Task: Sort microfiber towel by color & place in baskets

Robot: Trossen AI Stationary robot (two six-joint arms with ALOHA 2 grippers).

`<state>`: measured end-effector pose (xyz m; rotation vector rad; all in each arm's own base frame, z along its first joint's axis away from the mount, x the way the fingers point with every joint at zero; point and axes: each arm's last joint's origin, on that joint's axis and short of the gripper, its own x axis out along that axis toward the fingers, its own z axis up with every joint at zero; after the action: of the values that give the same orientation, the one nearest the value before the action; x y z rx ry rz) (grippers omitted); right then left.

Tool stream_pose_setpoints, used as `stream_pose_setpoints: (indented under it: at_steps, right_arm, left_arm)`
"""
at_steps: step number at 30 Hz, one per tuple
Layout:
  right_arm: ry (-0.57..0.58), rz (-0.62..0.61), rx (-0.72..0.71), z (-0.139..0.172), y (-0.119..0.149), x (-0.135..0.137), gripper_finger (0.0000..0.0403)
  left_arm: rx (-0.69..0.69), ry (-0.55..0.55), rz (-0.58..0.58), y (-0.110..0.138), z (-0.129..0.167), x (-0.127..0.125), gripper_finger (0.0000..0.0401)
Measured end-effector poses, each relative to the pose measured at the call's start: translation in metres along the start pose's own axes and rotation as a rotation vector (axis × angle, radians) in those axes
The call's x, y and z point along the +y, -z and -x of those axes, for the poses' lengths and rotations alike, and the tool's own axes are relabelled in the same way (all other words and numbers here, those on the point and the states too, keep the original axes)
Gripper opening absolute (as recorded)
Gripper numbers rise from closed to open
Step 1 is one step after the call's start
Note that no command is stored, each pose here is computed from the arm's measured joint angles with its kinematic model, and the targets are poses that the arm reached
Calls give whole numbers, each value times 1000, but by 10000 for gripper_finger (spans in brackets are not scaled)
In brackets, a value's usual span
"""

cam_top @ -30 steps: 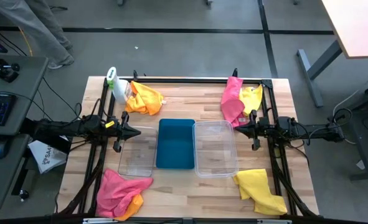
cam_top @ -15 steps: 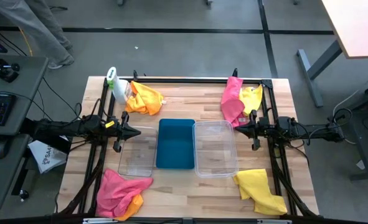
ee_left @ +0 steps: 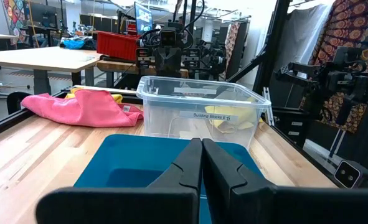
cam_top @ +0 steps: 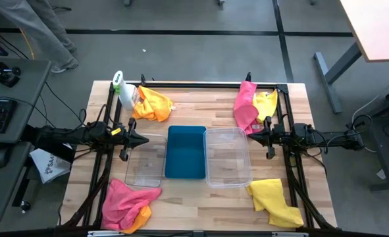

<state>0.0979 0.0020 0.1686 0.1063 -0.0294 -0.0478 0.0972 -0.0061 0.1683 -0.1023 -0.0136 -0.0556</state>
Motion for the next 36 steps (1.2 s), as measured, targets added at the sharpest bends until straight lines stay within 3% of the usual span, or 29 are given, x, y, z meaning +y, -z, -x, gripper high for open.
stream_pose_setpoints:
  at_steps: [10, 12, 16, 19, 21, 23, 29, 33, 36]
  right_arm:
    - [0, 0, 0, 0, 0, 0, 0]
    - [0, 0, 0, 0, 0, 0, 0]
    - [-1, 0, 0, 0, 0, 0, 0]
    - [0, 0, 0, 0, 0, 0, 0]
    - [0, 0, 0, 0, 0, 0, 0]
    - [0, 0, 0, 0, 0, 0, 0]
    - [-1, 0, 0, 0, 0, 0, 0]
    - [0, 0, 0, 0, 0, 0, 0]
    - [0, 0, 0, 0, 0, 0, 0]
  left_arm:
    - [-5, 0, 0, 0, 0, 0, 1]
    - [-61, 8, 37, -6, 0, -1, 1]
    - [-334, 31, 410, -31, 4, -1, 1]
    - [-560, -108, 649, -45, 9, 4, 1]
    - [-696, -202, 735, -52, 11, 8, 1]
    - [-731, -249, 718, -58, 9, 9, 1]
    - [-618, -349, 633, -95, -27, 9, 1]
    - [-466, -475, 397, -120, -73, 15, 1]
    - [-260, -543, 271, -131, -107, 31, 1]
